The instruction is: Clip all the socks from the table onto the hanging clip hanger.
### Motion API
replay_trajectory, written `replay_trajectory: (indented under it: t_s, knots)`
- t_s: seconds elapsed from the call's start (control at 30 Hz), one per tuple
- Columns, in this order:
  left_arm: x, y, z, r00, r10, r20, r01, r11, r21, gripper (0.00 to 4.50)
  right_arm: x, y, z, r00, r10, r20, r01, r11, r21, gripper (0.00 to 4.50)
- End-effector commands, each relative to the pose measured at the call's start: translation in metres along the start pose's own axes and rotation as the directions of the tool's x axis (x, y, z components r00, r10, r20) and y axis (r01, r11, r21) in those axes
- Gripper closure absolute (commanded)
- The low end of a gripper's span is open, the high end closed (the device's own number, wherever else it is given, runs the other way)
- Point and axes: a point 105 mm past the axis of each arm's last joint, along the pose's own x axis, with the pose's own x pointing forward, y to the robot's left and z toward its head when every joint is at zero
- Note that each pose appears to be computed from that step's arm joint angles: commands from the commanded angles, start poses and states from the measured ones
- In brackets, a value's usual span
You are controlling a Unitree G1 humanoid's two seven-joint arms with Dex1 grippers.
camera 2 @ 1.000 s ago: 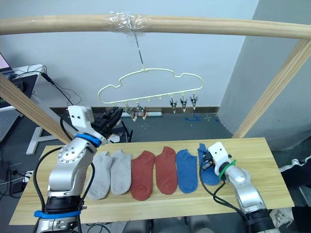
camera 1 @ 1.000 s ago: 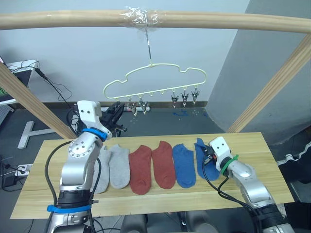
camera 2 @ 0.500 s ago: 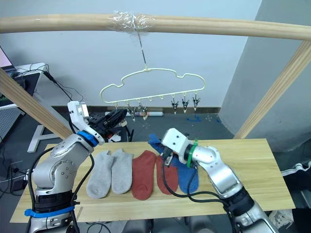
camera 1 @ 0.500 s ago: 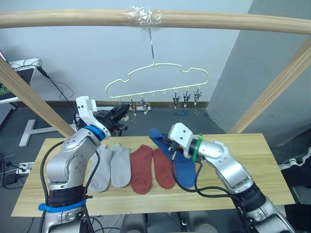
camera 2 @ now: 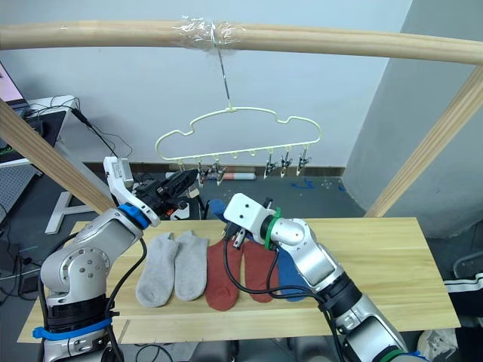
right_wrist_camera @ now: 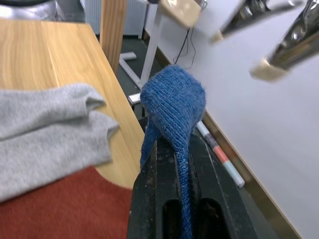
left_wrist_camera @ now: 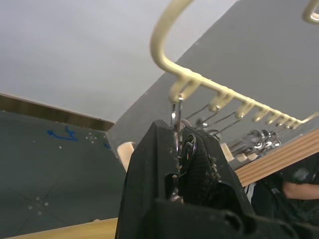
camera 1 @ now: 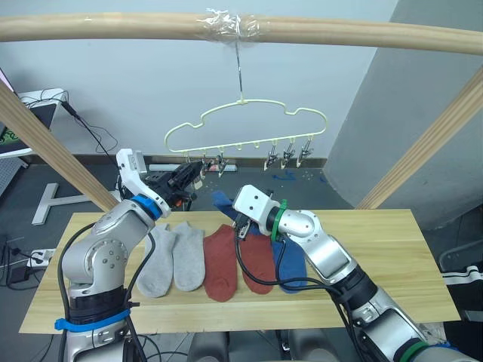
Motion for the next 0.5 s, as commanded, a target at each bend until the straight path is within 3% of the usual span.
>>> replay_trajectory:
  t_s: [0.03,0.5]
  knots:
    - [0.001,-0.014,0.009,0.999,-0.039,0.035,0.038,0.999,0.019,4.26,0.007,0.000,0.015,0.999,-0.005,0.047,0.007,0.999,-0.035,4.50]
    - [0.002,-0.010,0.001,0.999,-0.032,0.025,0.031,0.999,0.018,4.26,0.022,-0.004,0.037,0.992,-0.048,0.117,0.045,0.999,0.029,4.50]
